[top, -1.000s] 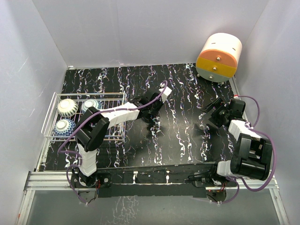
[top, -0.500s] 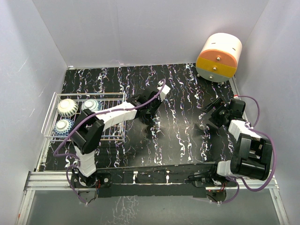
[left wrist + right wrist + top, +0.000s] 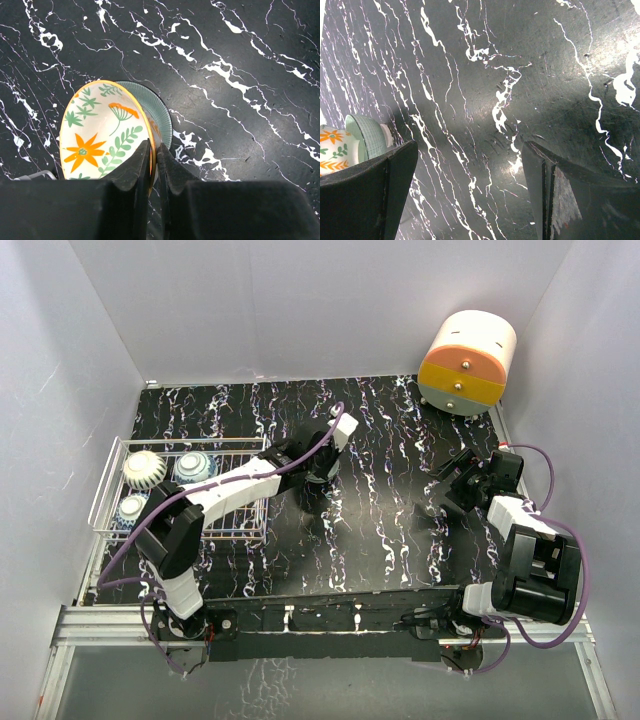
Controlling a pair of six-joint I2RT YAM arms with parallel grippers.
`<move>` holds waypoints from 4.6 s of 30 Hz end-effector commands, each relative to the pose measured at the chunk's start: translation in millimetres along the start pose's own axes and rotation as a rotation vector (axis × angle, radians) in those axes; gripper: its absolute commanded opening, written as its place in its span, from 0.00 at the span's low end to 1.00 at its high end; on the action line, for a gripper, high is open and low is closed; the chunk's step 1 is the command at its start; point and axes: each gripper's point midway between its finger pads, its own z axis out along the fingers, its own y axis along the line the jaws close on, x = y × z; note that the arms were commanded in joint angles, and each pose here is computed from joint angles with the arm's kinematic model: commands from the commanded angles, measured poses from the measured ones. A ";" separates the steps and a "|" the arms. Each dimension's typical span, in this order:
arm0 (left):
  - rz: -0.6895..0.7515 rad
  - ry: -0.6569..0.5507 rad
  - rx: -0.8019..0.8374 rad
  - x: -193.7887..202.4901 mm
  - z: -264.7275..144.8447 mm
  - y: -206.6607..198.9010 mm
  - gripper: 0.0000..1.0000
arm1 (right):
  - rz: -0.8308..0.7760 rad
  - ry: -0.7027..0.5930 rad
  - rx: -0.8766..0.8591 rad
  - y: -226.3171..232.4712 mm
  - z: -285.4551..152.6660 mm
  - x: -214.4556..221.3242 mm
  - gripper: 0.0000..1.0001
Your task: Load the bowls into the dish rack
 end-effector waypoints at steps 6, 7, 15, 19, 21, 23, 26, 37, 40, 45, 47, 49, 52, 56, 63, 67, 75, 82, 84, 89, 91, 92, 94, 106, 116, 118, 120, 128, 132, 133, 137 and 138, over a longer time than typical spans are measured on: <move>-0.067 -0.219 -0.034 -71.1 -54.2 15.9 0.00 | -0.037 -0.053 -0.027 10.4 -1.5 -15.8 0.87; -0.083 -0.254 -0.030 -80.6 -64.2 16.7 0.00 | -0.037 -0.054 -0.027 10.5 -1.5 -16.2 0.87; -0.227 -0.425 -0.057 -116.6 -117.7 31.2 0.00 | -0.040 -0.054 -0.036 13.0 -2.9 -16.0 0.87; -0.334 -0.519 -0.102 -125.5 -150.9 53.8 0.00 | -0.040 -0.050 -0.041 13.5 -3.3 -14.9 0.87; -0.393 -0.559 -0.127 -125.5 -167.3 68.6 0.00 | -0.041 -0.048 -0.046 14.3 -3.6 -14.3 0.87; -0.465 -0.599 -0.149 -121.6 -183.3 84.4 0.00 | -0.042 -0.047 -0.050 15.0 -4.2 -14.1 0.87; -0.552 -0.644 -0.190 -110.6 -205.3 108.6 0.00 | -0.044 -0.047 -0.056 16.2 -5.1 -13.7 0.87; -0.811 -0.660 -0.272 -43.6 -224.0 142.9 0.00 | -0.052 -0.046 -0.066 19.7 -7.2 -14.6 0.87; -0.900 -0.672 -0.282 -26.3 -225.5 149.7 0.00 | -0.053 -0.046 -0.068 20.5 -7.8 -14.7 0.87; -1.001 -0.679 -0.298 -0.9 -224.6 159.7 0.00 | -0.055 -0.042 -0.070 20.6 -7.7 -13.0 0.87; -1.044 -0.685 -0.292 9.2 -220.7 161.1 0.00 | -0.056 -0.043 -0.069 20.6 -7.7 -13.0 0.87; -1.089 -0.693 -0.276 18.8 -214.7 160.8 0.00 | -0.057 -0.042 -0.070 20.8 -7.5 -12.5 0.87; -1.142 -0.706 -0.256 29.4 -208.6 161.5 0.00 | -0.058 -0.043 -0.067 20.6 -7.7 -12.8 0.87; -1.204 -0.744 -0.227 38.6 -207.6 162.8 0.00 | -0.059 -0.043 -0.063 19.6 -7.0 -12.3 0.87; -1.290 -0.778 -0.174 57.6 -199.6 158.5 0.00 | -0.058 -0.040 -0.060 18.1 -5.9 -10.7 0.87; -1.344 -0.790 -0.136 70.5 -192.1 155.2 0.00 | -0.059 -0.040 -0.056 17.4 -5.9 -10.1 0.87; -1.393 -0.785 -0.106 83.3 -187.0 153.4 0.00 | -0.063 -0.045 -0.052 17.4 -5.9 -11.3 0.87; -1.486 -0.752 -0.099 112.2 -178.4 148.2 0.00 | -0.063 -0.042 -0.051 16.2 -4.7 -9.8 0.87; -1.512 -0.733 -0.117 124.8 -174.9 146.9 0.00 | -0.063 -0.041 -0.053 16.6 -4.3 -9.4 0.87; -1.560 -0.686 -0.167 148.8 -169.1 147.1 0.00 | -0.061 -0.039 -0.054 16.6 -3.8 -8.2 0.87; -1.581 -0.659 -0.196 158.9 -166.8 147.8 0.00 | -0.060 -0.038 -0.054 16.4 -3.8 -7.9 0.87; -1.590 -0.645 -0.208 164.3 -165.3 147.2 0.00 | -0.060 -0.038 -0.054 16.3 -3.7 -8.0 0.87; -1.606 -0.611 -0.239 175.5 -162.3 146.1 0.00 | -0.062 -0.041 -0.056 17.3 -3.9 -9.0 0.87; -1.671 -0.433 -0.396 226.8 -152.8 141.9 0.02 | -0.063 -0.041 -0.057 18.1 -3.4 -9.1 0.87; -1.703 -0.329 -0.515 252.0 -154.7 141.0 0.16 | -0.063 -0.040 -0.054 17.8 -2.8 -8.4 0.87; -1.706 -0.318 -0.523 254.0 -154.7 140.6 0.18 | -0.061 -0.041 -0.054 17.9 -2.7 -8.4 0.87; -1.706 -0.311 -0.530 255.1 -155.0 140.6 0.23 | -0.061 -0.038 -0.054 17.3 -2.2 -7.2 0.87; -1.690 -0.298 -0.568 254.9 -159.3 145.7 0.48 | -0.060 -0.036 -0.052 16.6 -1.4 -6.2 0.87; -1.676 -0.285 -0.582 251.5 -161.6 149.5 0.57 | -0.060 -0.035 -0.053 16.7 -0.7 -5.9 0.87; -1.671 -0.285 -0.583 249.5 -162.4 150.8 0.59 | -0.059 -0.035 -0.053 16.7 -0.7 -5.9 0.87; -1.640 -0.286 -0.600 238.8 -168.6 159.0 0.67 | -0.060 -0.036 -0.052 16.8 -0.4 -6.1 0.87; -1.626 -0.293 -0.600 233.0 -171.2 162.3 0.68 | -0.060 -0.035 -0.052 16.9 -0.3 -5.9 0.87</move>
